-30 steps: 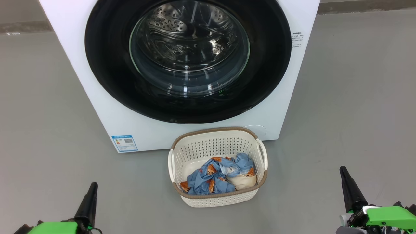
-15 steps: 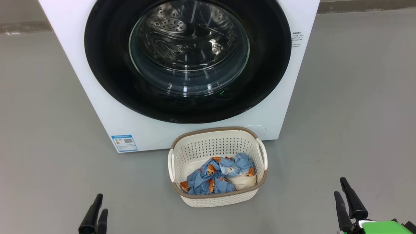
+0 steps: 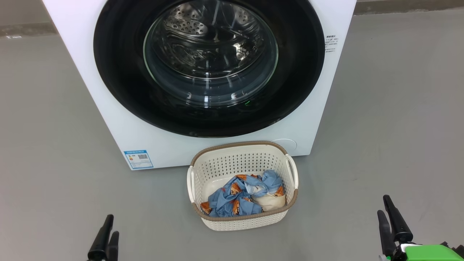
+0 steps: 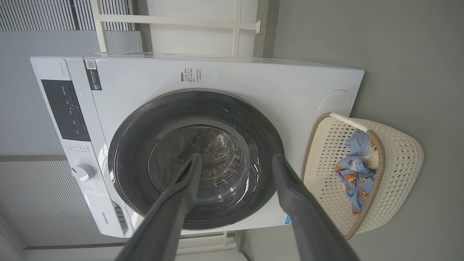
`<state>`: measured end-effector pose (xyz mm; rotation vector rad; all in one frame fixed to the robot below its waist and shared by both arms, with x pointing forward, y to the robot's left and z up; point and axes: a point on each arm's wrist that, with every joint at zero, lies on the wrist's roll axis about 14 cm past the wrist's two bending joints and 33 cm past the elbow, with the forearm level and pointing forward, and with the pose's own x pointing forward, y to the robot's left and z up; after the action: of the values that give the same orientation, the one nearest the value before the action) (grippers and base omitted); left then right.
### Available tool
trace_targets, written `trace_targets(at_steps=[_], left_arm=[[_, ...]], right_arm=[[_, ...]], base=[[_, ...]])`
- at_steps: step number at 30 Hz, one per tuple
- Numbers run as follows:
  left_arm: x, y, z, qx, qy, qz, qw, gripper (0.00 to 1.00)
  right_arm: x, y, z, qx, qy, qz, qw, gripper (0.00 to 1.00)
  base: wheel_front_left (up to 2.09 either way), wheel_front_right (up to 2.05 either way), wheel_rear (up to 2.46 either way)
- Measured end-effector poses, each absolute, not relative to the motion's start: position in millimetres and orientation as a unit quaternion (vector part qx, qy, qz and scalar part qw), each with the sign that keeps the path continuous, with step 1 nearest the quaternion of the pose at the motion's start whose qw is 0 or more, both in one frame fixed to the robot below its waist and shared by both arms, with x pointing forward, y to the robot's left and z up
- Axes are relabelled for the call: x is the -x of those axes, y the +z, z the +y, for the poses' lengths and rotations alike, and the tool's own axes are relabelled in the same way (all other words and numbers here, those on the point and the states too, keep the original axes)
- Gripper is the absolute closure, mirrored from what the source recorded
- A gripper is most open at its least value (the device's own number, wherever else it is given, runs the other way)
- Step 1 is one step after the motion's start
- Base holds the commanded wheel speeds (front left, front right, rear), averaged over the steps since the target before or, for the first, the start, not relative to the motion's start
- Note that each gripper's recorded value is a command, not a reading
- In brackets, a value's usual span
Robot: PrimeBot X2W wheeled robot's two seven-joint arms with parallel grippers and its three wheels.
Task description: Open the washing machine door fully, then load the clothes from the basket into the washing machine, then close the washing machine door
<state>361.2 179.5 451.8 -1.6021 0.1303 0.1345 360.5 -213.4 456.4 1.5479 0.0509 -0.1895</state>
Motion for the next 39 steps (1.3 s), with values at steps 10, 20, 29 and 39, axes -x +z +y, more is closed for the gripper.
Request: trace_targets(at_steps=[10, 20, 29, 39], left_arm=[[-362.6, 455.8, 183.3, 0.707, 0.064, 0.046, 0.703, 0.00], [-365.0, 468.1, 190.5, 0.695, 0.061, 0.022, 0.717, 0.00], [-366.9, 485.5, 194.2, 0.667, 0.049, -0.003, 0.743, 0.00], [-368.3, 506.0, 197.8, 0.603, 0.034, -0.030, 0.796, 0.00]], right_arm=[[-361.3, 460.9, -218.6, -0.682, -0.090, 0.011, 0.726, 0.00], [-364.5, 476.2, -222.1, -0.648, -0.080, -0.010, 0.757, 0.00], [-370.4, 501.7, -221.1, -0.609, -0.057, -0.039, 0.790, 0.00], [-376.8, 525.4, -205.0, -0.532, -0.019, -0.053, 0.845, 0.00]], base=[[0.00, 0.00, 0.00], [0.00, 0.00, 0.00], [0.00, 0.00, 0.00], [0.00, 0.00, 0.00]])
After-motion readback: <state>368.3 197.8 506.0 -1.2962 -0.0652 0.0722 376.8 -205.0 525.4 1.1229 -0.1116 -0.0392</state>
